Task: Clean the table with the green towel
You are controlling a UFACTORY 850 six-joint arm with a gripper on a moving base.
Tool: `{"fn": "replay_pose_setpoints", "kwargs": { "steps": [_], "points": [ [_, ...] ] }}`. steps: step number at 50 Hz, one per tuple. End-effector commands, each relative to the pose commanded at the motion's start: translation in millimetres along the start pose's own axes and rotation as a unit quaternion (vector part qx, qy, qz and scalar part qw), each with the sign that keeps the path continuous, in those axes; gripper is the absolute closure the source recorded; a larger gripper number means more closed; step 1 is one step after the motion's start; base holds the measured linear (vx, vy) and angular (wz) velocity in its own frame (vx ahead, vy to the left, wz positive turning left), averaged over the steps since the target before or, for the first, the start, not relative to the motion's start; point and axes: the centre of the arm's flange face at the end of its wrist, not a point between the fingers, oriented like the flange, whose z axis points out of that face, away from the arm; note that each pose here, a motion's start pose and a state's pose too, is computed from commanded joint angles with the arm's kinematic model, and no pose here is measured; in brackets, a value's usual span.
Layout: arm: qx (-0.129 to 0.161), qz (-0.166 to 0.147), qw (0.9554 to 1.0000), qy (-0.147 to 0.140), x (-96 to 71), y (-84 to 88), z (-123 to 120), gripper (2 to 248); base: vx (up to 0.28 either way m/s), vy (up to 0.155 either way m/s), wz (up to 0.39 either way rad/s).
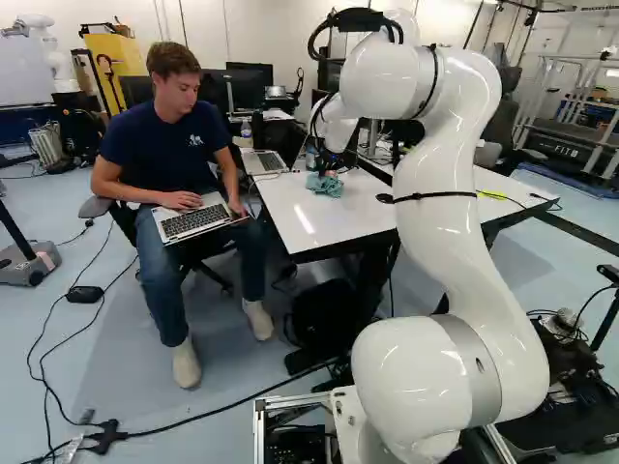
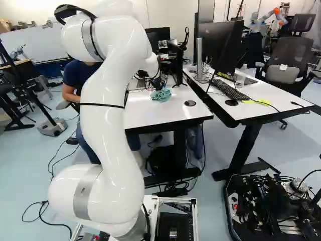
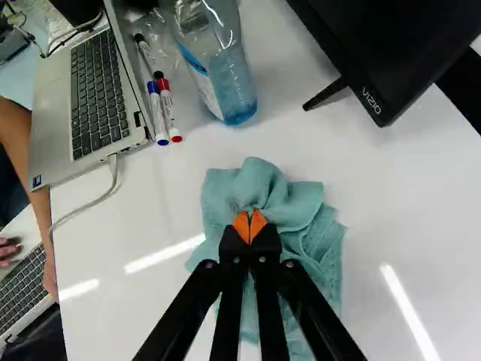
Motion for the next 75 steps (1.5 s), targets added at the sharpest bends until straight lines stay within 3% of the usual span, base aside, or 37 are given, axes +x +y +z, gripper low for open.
{"fn": "replay_pose_setpoints", "kwargs": {
  "steps": [12, 21, 63, 75],
  "points": [
    [0.005, -0.004, 0.9999, 0.01, 12.4, -9.0, 14.2, 228, 0.0, 0.0, 0.0],
    [0.006, -0.005, 0.9999, 0.01, 12.8, -11.4, 15.1, 228, 0.0, 0.0, 0.0],
    [0.004, -0.01, 0.9996, -0.025, -39.1, -12.8, -33.5, 228, 0.0, 0.0, 0.0],
    [-0.001, -0.006, 0.9995, -0.032, -52.3, -3.6, -47.1, 228, 0.0, 0.0, 0.0]
  ]
}}
